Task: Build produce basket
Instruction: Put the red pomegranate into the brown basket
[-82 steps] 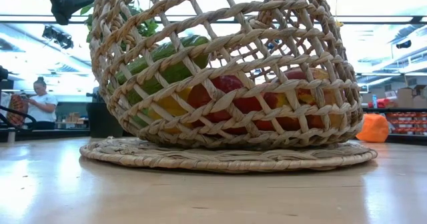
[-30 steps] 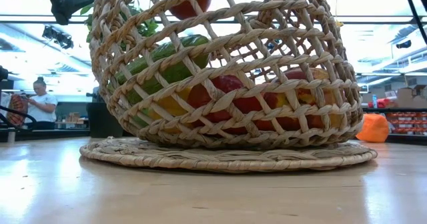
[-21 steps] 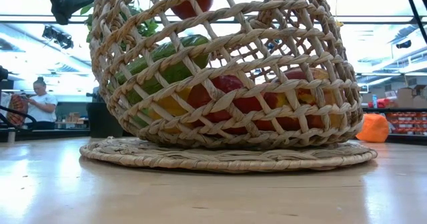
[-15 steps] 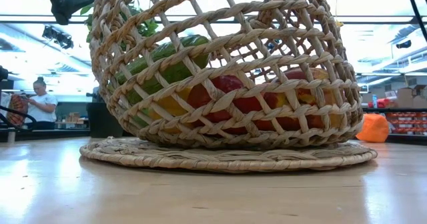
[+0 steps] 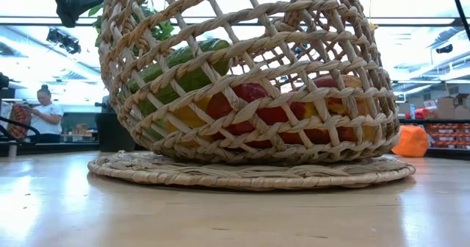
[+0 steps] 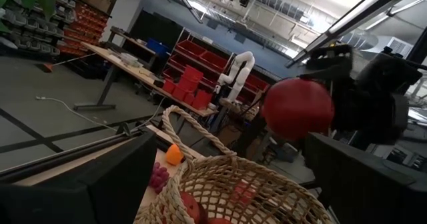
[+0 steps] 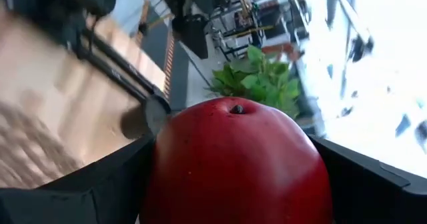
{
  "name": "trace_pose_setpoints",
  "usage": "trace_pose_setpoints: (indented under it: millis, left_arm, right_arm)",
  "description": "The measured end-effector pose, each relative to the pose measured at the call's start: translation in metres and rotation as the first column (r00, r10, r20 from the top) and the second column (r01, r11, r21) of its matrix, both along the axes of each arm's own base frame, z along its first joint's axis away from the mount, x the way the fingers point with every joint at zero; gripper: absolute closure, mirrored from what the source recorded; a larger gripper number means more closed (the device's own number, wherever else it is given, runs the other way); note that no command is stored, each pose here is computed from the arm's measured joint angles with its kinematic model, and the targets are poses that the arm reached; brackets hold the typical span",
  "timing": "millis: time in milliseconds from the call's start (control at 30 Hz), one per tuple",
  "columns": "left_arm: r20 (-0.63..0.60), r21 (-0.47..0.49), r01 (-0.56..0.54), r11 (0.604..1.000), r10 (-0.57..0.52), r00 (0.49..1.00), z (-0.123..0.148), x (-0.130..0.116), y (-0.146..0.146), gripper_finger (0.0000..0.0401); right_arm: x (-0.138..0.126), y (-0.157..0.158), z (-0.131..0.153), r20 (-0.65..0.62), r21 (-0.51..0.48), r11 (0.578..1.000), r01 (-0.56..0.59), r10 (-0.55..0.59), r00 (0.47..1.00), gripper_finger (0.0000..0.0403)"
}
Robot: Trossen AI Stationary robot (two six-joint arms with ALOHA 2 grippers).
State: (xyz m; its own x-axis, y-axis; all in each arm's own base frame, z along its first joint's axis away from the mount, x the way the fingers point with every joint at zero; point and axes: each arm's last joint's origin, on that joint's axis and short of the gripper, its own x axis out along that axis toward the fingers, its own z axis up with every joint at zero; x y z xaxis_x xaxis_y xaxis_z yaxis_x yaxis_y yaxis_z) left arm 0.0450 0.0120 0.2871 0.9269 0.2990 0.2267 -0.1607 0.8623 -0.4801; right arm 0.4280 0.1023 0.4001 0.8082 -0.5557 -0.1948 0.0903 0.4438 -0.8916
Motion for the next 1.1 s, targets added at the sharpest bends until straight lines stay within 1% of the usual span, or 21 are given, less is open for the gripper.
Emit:
trace_pose_setpoints:
  millis: [67, 100, 133, 167, 233, 267, 300, 333, 400, 433, 567, 633, 700, 767, 833, 900, 933, 1033, 1100]
  left_arm:
    - [0.0, 0.0, 0.0, 1.0, 0.0, 1.0, 0.0, 0.0, 0.0, 0.0011]
    - [0.0, 0.0, 0.0, 1.0, 0.0, 1.0, 0.0, 0.0, 0.0, 0.0011]
    - [0.0, 0.0, 0.0, 1.0, 0.0, 1.0, 0.0, 0.0, 0.0, 0.0011]
    - [0.0, 0.0, 0.0, 1.0, 0.0, 1.0, 0.0, 0.0, 0.0, 0.0011]
    - [0.0, 0.0, 0.0, 1.0, 0.0, 1.0, 0.0, 0.0, 0.0, 0.0011]
    - [0.0, 0.0, 0.0, 1.0, 0.0, 1.0, 0.0, 0.0, 0.0, 0.0011]
    - [0.0, 0.0, 0.0, 1.0, 0.0, 1.0, 0.0, 0.0, 0.0, 0.0011]
    - [0.0, 0.0, 0.0, 1.0, 0.0, 1.0, 0.0, 0.0, 0.0, 0.0011]
    - [0.0, 0.0, 0.0, 1.0, 0.0, 1.0, 0.0, 0.0, 0.0, 0.0011]
    - [0.0, 0.0, 0.0, 1.0, 0.0, 1.0, 0.0, 0.0, 0.0, 0.0011]
    - [-0.001, 0.0, -0.001, 1.0, 0.001, 1.0, 0.0, 0.0, 0.0, 0.0011]
    - [0.0, 0.0, 0.0, 1.0, 0.0, 1.0, 0.0, 0.0, 0.0, 0.0011]
    - [-0.005, -0.001, 0.0, 1.0, 0.0, 1.0, 0.0, 0.0, 0.0, 0.0011]
    - [-0.003, -0.001, 0.0, 1.0, 0.0, 1.0, 0.0, 0.0, 0.0, 0.0011]
    - [-0.006, -0.001, 0.0, 1.0, 0.0, 1.0, -0.001, 0.0, 0.0, 0.0011]
    - [-0.005, -0.001, 0.0, 1.0, 0.0, 1.0, 0.0, 0.0, 0.0, 0.0011]
    - [-0.006, -0.001, 0.0, 1.0, 0.0, 1.0, -0.001, 0.0, 0.0, 0.0011]
    - [-0.006, -0.001, 0.0, 1.0, 0.0, 1.0, -0.001, 0.0, 0.0, 0.0011]
    - [-0.005, -0.001, 0.0, 1.0, 0.0, 1.0, 0.0, 0.0, 0.0, 0.0011]
  right_arm:
    - [0.001, -0.003, 0.0, 0.087, 0.134, 0.99, 0.03, -0.042, 0.995, 0.0023]
    - [0.001, -0.005, -0.001, 0.131, 0.22, 0.975, 0.031, -0.061, 0.99, 0.0023]
    - [0.002, -0.007, -0.002, 0.163, 0.311, 0.95, 0.015, -0.069, 0.984, 0.0023]
    - [0.003, -0.01, -0.005, 0.177, 0.397, 0.918, -0.01, -0.065, 0.982, 0.0023]
    - [0.003, -0.014, -0.012, 0.15, 0.547, 0.835, -0.059, -0.029, 0.988, 0.0023]
    - [0.003, -0.016, -0.018, 0.108, 0.598, 0.799, -0.056, -0.012, 0.994, 0.0023]
    - [0.004, -0.017, -0.027, 0.061, 0.631, 0.775, -0.03, -0.011, 0.998, 0.0023]
    - [0.004, -0.018, -0.034, 0.016, 0.658, 0.753, 0.002, -0.016, 1.0, 0.0023]
    - [0.004, -0.023, -0.051, -0.1, 0.681, 0.728, 0.081, -0.017, 0.995, 0.0023]
    - [0.004, -0.025, -0.054, -0.124, 0.702, 0.707, 0.09, -0.004, 0.992, 0.0023]
    - [0.007, -0.034, -0.055, -0.116, 0.788, 0.608, 0.097, -0.008, 0.993, 0.0023]
    - [0.009, -0.039, -0.062, -0.154, 0.815, 0.566, 0.126, 0.003, 0.988, 0.0023]
    - [0.012, -0.043, -0.07, -0.196, 0.829, 0.537, 0.157, 0.015, 0.981, 0.0023]
    - [0.01, -0.047, -0.077, -0.263, 0.838, 0.505, 0.209, 0.038, 0.964, 0.0023]
    - [0.012, -0.051, -0.08, -0.269, 0.864, 0.457, 0.21, 0.067, 0.961, 0.0022]
    - [0.012, -0.054, -0.086, -0.314, 0.874, 0.416, 0.251, 0.088, 0.945, 0.0017]
    - [0.014, -0.056, -0.088, -0.307, 0.884, 0.396, 0.25, 0.089, 0.947, 0.0012]
    - [0.014, -0.06, -0.091, -0.328, 0.887, 0.371, 0.274, 0.088, 0.941, 0.0006]
    - [0.016, -0.063, -0.088, -0.297, 0.9, 0.356, 0.251, 0.079, 0.952, 0.0008]
